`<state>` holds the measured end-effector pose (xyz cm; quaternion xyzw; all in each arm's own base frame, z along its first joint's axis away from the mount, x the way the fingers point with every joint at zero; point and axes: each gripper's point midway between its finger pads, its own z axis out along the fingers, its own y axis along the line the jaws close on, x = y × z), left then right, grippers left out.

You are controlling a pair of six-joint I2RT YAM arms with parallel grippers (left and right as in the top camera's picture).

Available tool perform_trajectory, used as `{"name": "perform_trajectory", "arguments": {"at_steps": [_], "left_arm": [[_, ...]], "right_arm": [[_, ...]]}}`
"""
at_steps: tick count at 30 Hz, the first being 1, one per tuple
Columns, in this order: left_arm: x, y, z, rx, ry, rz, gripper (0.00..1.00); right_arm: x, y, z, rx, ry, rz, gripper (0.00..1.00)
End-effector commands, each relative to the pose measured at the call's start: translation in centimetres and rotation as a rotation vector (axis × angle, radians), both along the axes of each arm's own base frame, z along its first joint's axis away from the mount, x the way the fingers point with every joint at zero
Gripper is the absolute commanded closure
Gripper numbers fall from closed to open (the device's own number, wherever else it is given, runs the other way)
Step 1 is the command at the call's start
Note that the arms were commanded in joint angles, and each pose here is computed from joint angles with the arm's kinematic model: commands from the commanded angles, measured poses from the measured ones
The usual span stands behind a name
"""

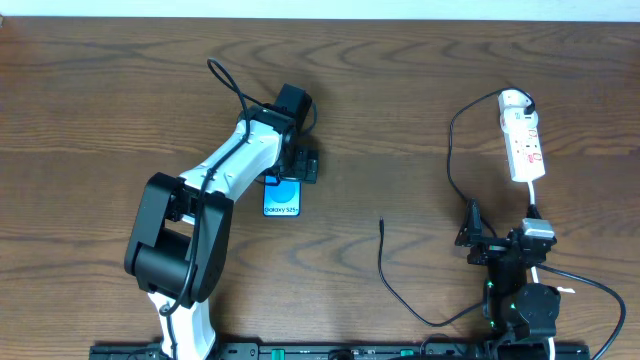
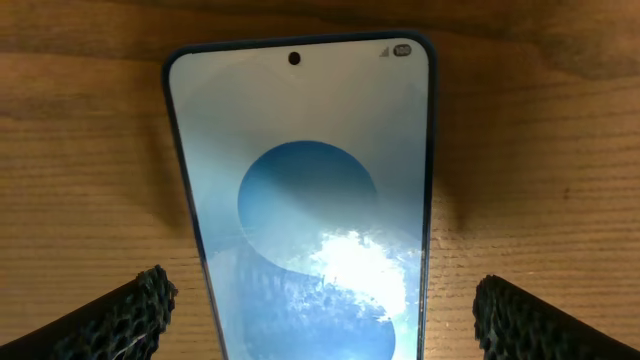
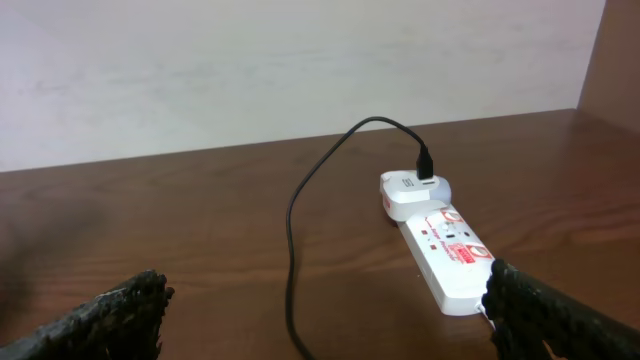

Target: Plug charger to phone and switch on socket

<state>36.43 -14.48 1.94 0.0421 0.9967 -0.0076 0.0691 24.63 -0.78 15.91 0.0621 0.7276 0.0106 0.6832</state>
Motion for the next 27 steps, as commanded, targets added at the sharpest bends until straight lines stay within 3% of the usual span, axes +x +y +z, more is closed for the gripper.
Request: {"name": "perform_trajectory", "arguments": {"at_steps": [1,27], "left_arm": [[0.45,0.54,-0.27,0.026,-0.006,0.043,0.02],[-0.18,0.83,-0.96,0.035,0.01,0.044,0.02]], "right_arm": [[-0.03,0.11,0.04,-0.013,-0.003,0.006,0.01],[-0.03,0.12,0.04,-0.013,-0.003,0.007,0.01]]}}
